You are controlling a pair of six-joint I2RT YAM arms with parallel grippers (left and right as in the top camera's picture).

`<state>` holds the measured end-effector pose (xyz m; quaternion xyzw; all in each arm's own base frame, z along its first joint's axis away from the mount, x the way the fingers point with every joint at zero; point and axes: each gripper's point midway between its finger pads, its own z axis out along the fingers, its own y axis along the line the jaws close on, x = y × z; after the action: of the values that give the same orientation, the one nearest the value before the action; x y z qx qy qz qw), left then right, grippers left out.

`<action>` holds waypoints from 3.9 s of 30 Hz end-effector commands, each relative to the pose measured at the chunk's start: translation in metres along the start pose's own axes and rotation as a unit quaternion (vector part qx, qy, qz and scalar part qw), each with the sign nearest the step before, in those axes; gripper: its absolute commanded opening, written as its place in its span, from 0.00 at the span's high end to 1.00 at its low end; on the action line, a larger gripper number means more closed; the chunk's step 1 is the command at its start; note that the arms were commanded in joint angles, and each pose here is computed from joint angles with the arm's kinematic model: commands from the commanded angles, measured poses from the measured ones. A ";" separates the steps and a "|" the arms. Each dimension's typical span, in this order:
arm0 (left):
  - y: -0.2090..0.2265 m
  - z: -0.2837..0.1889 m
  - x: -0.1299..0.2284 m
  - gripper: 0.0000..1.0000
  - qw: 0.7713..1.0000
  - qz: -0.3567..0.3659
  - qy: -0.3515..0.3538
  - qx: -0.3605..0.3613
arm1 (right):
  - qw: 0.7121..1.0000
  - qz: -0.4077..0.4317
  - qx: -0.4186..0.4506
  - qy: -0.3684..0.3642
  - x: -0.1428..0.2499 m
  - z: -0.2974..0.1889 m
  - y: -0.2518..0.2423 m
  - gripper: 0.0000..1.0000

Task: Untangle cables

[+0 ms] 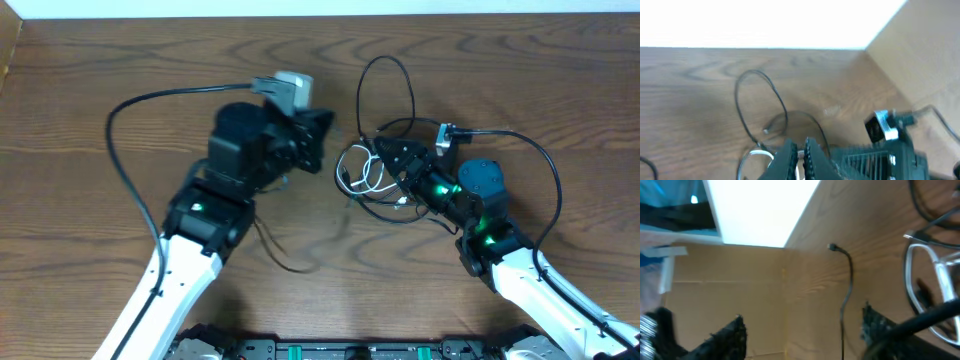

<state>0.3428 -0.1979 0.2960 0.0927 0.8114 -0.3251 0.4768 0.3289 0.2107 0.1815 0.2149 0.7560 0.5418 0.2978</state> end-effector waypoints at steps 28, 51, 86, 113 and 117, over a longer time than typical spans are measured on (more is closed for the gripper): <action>-0.048 -0.038 0.048 0.37 0.976 -0.096 0.139 0.139 | 0.992 -0.071 -0.012 -0.099 -0.035 -0.005 0.015 0.99; -0.009 0.031 0.127 0.32 0.962 0.166 0.204 -0.078 | 0.997 0.049 -0.051 -0.009 -0.006 -0.002 0.027 0.99; -0.048 0.032 0.139 0.51 0.963 0.164 0.212 -0.002 | 0.990 0.129 -0.060 0.002 -0.014 -0.007 0.028 0.99; -0.070 0.001 0.094 0.92 0.976 0.169 0.139 0.022 | 0.993 0.107 -0.058 0.001 -0.013 -0.007 0.027 0.54; -0.077 -0.031 0.058 0.92 0.984 0.159 0.075 0.030 | 0.999 0.025 -0.024 -0.040 -0.024 -0.006 0.011 0.30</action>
<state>0.2571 -0.2621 0.2461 0.2828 0.8350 -0.2414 0.4056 0.3315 0.2098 0.2051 0.2777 0.7020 0.6119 0.2359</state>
